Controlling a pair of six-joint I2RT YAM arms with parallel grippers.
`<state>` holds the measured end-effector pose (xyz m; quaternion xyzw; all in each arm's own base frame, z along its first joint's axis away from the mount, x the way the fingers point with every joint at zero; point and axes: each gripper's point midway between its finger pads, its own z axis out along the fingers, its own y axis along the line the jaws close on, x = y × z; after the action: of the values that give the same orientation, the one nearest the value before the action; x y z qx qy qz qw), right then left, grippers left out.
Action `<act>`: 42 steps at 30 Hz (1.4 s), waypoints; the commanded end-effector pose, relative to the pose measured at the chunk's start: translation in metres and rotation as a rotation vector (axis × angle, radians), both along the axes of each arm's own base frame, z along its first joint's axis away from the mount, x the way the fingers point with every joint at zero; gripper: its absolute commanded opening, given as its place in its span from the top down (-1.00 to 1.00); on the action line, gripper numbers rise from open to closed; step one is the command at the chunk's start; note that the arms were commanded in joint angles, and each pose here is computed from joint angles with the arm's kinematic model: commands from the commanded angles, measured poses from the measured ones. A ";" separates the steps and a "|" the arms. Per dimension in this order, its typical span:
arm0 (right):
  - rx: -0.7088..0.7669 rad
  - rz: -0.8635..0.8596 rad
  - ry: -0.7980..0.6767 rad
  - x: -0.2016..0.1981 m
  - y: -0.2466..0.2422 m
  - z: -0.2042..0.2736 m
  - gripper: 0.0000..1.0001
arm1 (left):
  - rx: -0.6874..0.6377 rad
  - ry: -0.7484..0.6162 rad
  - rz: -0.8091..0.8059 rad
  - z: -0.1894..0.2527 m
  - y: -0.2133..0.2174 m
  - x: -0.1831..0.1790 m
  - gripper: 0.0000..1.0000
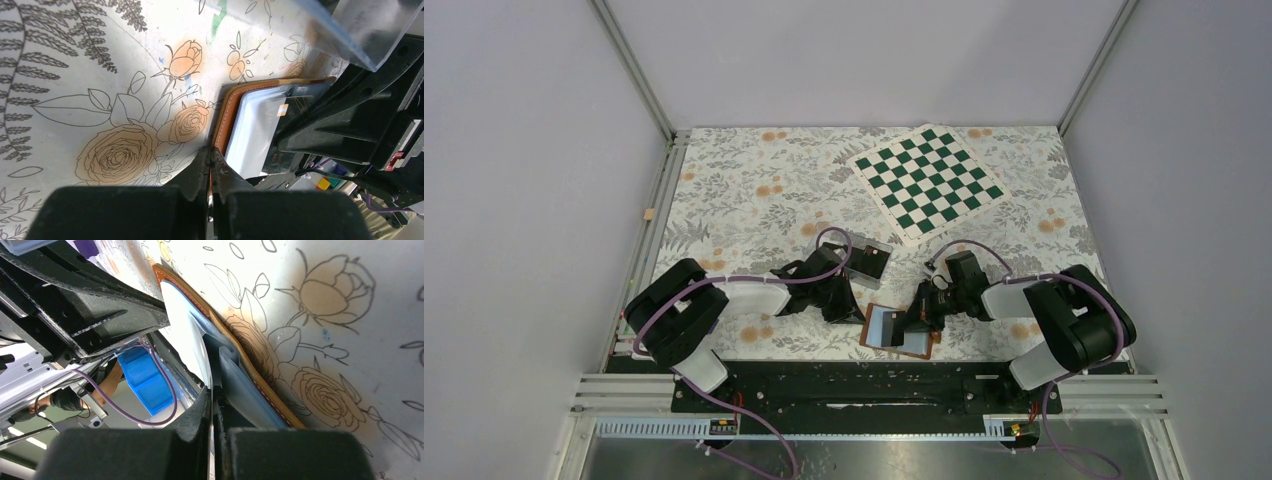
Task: Put the credit cards into the card holder
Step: Insert the credit card into the card holder.
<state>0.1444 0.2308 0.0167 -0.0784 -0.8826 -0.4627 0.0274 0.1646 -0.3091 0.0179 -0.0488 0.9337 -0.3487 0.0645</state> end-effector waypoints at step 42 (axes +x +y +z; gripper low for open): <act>-0.048 -0.045 -0.084 0.008 -0.002 -0.012 1.00 | -0.049 0.032 -0.034 0.000 -0.018 -0.018 1.00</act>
<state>0.1531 0.2299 0.0176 -0.0742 -0.8831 -0.4630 -0.0147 0.1626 -0.3167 0.0182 -0.0508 0.9289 -0.3602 0.0701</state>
